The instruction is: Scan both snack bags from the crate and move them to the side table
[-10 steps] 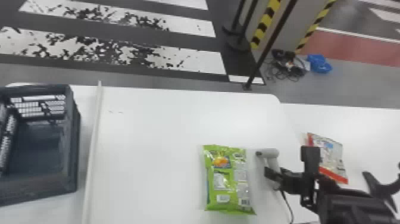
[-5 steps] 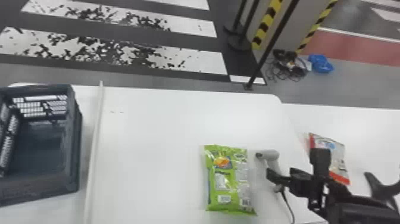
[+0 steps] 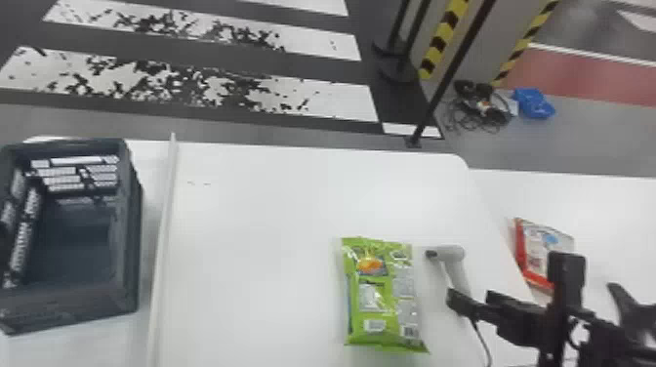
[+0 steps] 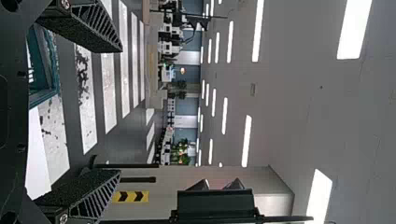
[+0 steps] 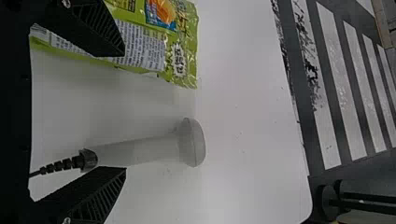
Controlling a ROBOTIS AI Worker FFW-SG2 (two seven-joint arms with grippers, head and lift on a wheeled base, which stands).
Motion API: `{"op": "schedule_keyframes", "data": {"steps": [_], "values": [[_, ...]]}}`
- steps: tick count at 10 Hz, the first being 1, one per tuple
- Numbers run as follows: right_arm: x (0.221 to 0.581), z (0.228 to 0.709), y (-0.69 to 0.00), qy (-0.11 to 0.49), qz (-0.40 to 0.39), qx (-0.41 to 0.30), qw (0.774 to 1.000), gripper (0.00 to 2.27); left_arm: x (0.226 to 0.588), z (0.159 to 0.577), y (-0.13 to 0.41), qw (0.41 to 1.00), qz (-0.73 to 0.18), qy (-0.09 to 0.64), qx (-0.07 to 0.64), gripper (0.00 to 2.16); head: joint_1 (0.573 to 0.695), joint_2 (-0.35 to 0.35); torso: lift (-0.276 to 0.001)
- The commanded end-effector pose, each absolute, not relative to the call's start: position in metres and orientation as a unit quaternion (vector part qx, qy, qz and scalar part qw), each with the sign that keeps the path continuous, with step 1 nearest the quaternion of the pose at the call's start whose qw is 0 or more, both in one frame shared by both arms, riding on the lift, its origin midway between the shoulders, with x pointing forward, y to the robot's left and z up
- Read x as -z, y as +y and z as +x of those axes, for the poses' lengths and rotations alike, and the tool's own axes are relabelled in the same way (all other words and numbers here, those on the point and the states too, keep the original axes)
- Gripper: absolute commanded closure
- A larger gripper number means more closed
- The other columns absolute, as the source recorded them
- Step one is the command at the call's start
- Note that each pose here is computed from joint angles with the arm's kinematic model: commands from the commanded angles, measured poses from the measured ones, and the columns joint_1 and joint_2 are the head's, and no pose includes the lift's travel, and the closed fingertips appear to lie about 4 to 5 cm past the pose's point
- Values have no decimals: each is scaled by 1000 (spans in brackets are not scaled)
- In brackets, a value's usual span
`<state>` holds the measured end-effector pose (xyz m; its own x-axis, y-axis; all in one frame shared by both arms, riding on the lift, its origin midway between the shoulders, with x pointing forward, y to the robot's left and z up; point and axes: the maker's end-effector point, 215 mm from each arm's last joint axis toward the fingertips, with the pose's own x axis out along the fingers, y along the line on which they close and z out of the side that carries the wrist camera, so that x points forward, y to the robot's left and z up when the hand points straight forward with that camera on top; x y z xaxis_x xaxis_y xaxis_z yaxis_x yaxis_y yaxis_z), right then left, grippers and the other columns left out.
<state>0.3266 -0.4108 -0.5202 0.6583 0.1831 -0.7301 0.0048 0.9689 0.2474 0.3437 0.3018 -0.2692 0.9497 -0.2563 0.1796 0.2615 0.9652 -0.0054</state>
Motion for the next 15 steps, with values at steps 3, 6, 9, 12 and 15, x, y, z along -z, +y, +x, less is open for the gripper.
{"op": "schedule_keyframes", "data": {"steps": [3,6,9,12,15], "values": [[527,302,-377,460,153,-79,871,43,269,343,303,987,-12,-88,132,70,695,-160,-29],[541,325,-364,461,202,-129,855,39,269,342,303,987,-12,-88,133,70,695,-117,-29],[558,341,-350,465,208,-161,845,39,269,341,304,988,-11,-87,131,70,695,-95,-29],[573,354,-338,463,202,-185,843,39,268,342,304,987,-9,-88,131,70,695,-69,-29],[592,358,-324,479,178,-207,834,66,269,341,307,988,-5,-85,130,70,695,-46,-29]]}}
